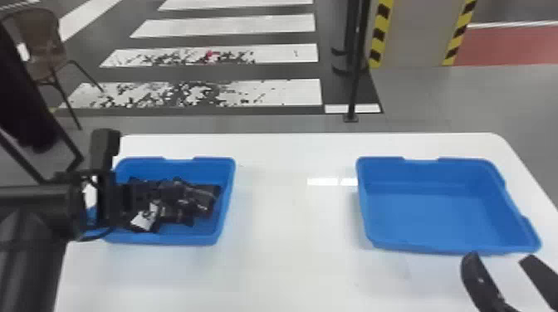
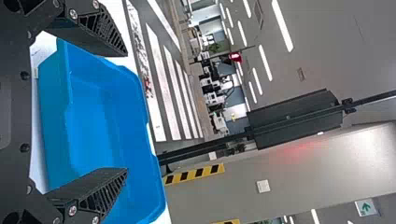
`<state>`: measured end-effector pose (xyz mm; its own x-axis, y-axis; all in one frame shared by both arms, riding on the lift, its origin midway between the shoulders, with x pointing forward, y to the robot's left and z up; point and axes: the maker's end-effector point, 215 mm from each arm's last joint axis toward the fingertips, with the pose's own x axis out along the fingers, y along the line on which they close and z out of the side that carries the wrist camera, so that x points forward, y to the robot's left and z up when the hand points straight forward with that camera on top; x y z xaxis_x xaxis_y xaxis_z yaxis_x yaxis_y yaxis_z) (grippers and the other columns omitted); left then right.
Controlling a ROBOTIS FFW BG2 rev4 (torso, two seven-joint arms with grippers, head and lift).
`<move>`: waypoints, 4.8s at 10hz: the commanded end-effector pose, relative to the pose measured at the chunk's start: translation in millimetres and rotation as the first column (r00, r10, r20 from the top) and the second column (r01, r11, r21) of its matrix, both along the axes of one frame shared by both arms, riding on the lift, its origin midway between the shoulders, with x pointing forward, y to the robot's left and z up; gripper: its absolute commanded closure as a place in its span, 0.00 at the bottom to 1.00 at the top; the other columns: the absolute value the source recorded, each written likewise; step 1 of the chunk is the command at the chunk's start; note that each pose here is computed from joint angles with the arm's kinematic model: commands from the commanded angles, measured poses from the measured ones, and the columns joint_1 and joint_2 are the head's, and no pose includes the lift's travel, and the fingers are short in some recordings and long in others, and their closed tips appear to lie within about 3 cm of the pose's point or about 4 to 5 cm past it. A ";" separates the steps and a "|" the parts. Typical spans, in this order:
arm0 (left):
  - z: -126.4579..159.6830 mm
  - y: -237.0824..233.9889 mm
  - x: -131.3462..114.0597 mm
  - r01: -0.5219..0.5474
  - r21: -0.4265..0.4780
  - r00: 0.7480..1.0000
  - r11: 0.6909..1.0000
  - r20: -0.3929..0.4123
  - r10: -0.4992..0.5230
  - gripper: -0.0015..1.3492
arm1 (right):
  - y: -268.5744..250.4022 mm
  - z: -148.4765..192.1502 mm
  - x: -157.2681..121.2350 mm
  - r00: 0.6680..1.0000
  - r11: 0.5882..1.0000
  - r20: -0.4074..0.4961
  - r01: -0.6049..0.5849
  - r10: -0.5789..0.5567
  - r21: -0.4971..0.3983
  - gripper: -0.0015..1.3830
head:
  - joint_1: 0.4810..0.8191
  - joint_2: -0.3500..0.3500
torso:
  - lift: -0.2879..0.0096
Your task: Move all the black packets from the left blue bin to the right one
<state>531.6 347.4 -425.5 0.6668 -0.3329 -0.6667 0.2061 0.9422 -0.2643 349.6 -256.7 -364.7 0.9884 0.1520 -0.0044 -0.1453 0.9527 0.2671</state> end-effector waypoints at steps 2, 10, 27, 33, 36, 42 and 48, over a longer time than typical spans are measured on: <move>38.2 -24.9 -31.7 0.054 -0.089 0.995 0.995 0.092 -0.046 0.89 | 1.1 9.7 1.2 1.000 1.000 0.019 -0.004 0.003 0.012 0.11 | 0.63 0.67 | 0.50; 98.6 -190.9 -92.1 0.381 -0.336 0.915 0.861 0.274 -0.297 0.89 | 121.6 13.7 33.0 0.936 0.882 -0.010 -0.328 0.352 0.339 0.12 | 0.63 0.52 | 0.50; 113.8 -272.7 -113.6 0.511 -0.432 0.859 0.743 0.297 -0.418 0.84 | 226.4 41.0 31.0 0.818 0.643 0.065 -0.496 0.572 0.584 0.92 | 0.63 0.60 | 0.50; 107.2 -227.7 -115.3 0.400 -0.463 0.908 0.791 0.315 -0.275 0.09 | 161.8 36.1 79.2 0.864 0.755 0.040 -0.460 0.502 0.467 0.92 | 0.63 0.59 | 0.50; 116.4 -218.0 -119.0 0.393 -0.460 0.906 0.796 0.342 -0.250 0.10 | 84.9 5.3 127.9 0.920 0.874 -0.045 -0.352 0.388 0.334 0.92 | 0.63 0.49 | 0.50; 121.7 -192.8 -117.7 0.360 -0.435 0.911 0.825 0.356 -0.209 0.10 | 5.0 -5.0 143.4 0.973 0.962 -0.080 -0.199 0.217 0.189 0.11 | 0.63 0.33 | 0.50; 124.8 -117.7 -96.0 0.227 -0.324 0.921 0.918 0.379 -0.094 0.10 | -3.7 38.5 51.6 0.998 0.999 0.052 -0.033 0.032 0.011 0.08 | 0.63 0.37 | 0.50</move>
<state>433.0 219.3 -300.6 0.7333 -0.6464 -0.2108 0.5033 0.7245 -0.4709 411.0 -265.7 -322.8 0.9824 0.1781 0.0558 -0.1866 0.9455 0.2667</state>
